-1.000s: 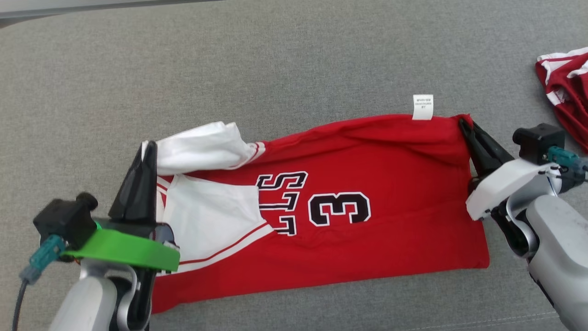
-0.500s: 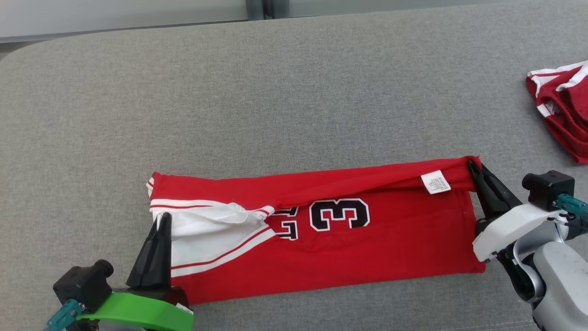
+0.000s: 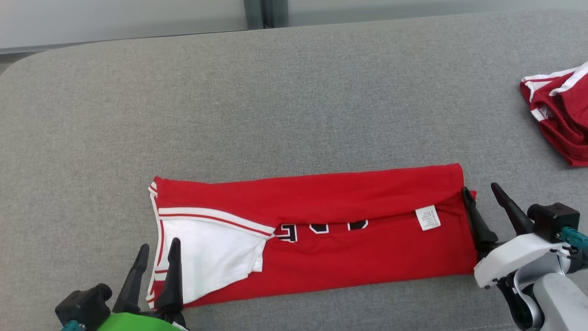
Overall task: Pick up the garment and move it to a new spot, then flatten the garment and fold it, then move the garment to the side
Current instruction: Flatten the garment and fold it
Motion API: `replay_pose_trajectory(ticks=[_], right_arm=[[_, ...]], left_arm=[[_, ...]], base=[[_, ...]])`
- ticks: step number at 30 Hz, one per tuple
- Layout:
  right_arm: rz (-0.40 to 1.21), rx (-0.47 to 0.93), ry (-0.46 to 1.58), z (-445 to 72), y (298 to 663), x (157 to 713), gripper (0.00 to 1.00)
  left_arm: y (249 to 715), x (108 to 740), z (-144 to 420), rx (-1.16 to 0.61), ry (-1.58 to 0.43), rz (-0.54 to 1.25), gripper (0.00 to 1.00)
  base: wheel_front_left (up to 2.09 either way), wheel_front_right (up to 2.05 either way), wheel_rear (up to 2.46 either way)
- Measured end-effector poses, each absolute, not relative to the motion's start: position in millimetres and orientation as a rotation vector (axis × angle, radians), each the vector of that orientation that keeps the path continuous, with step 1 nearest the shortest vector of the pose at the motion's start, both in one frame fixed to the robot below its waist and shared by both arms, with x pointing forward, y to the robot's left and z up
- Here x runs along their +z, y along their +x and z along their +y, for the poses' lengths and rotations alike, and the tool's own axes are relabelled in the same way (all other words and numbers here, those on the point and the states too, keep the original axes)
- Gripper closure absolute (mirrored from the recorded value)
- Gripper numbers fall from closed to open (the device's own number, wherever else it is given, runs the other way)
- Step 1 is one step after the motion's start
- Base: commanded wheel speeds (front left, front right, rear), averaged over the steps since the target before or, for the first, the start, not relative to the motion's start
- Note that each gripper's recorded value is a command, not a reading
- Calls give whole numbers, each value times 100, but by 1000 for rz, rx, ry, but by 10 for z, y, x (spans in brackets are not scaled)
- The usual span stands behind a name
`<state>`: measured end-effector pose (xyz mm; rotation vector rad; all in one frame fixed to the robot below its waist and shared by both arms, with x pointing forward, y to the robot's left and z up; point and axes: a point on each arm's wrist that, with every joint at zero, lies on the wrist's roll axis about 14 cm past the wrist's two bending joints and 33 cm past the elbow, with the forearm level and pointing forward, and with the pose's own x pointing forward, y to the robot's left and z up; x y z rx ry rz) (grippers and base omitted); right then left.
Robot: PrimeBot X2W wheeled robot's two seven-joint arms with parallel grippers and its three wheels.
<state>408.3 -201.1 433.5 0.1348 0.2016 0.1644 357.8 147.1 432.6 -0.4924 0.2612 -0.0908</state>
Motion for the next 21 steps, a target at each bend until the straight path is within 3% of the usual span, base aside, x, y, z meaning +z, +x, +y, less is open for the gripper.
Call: replay_pose_trajectory(ticks=[13, 21], right_arm=[[136, 6, 126, -2483, 3761, 4521, 0], [135, 19, 150, -2353, 3830, 4625, 0]], left_arm=[[3655, 4676, 1485, -88, -472, 117, 0], [3682, 4834, 1444, -88, -473, 57, 0]], base=[[0, 0, 0], [0, 0, 0]])
